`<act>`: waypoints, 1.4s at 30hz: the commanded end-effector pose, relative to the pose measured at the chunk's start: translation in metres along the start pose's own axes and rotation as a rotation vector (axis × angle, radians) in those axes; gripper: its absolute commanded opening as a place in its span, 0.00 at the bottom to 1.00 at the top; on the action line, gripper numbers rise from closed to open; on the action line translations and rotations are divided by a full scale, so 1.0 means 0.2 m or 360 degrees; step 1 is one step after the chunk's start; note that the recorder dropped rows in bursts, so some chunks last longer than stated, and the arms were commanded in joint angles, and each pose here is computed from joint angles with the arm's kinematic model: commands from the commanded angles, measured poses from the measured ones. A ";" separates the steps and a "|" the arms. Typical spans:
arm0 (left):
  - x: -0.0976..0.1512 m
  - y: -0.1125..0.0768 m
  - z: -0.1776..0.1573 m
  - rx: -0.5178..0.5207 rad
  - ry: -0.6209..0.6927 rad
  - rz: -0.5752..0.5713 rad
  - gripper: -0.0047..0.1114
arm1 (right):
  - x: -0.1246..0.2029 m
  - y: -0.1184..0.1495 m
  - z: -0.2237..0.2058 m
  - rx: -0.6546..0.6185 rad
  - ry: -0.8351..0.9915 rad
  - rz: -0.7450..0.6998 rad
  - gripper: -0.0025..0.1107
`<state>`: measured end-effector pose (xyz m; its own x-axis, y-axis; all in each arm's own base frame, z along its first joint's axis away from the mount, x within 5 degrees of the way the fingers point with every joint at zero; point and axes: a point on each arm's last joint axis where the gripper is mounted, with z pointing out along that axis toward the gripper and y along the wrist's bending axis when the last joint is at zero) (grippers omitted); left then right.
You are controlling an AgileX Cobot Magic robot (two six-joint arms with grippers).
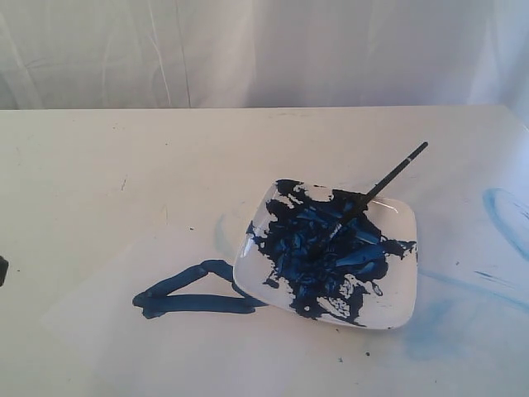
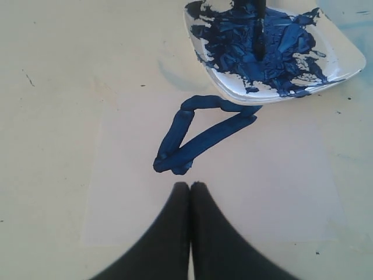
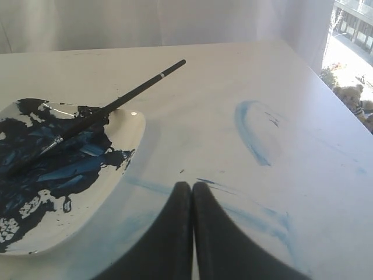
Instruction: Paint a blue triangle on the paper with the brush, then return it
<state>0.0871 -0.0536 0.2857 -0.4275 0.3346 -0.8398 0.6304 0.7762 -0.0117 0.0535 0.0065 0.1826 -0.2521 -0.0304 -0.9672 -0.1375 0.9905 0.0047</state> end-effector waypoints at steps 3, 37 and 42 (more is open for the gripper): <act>0.02 -0.08 -0.14 -0.0040 -0.0232 0.0097 0.04 | 0.00 0.00 0.00 0.0012 -0.0014 0.0013 0.02; 0.21 0.06 -0.16 -0.0670 -0.0961 -0.0420 0.04 | 0.00 0.00 0.00 0.0012 -0.0014 0.0036 0.02; 0.33 0.09 -0.06 -0.0732 -0.0860 -0.0321 0.04 | 0.00 0.00 0.00 0.0012 -0.0014 0.0036 0.02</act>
<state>0.0599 -0.0125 0.2498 -0.0516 -0.0837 -0.9952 0.1908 0.9773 -0.0921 0.0535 0.0065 0.1826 -0.2544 -0.0138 -0.9670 -0.1333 0.9909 0.0209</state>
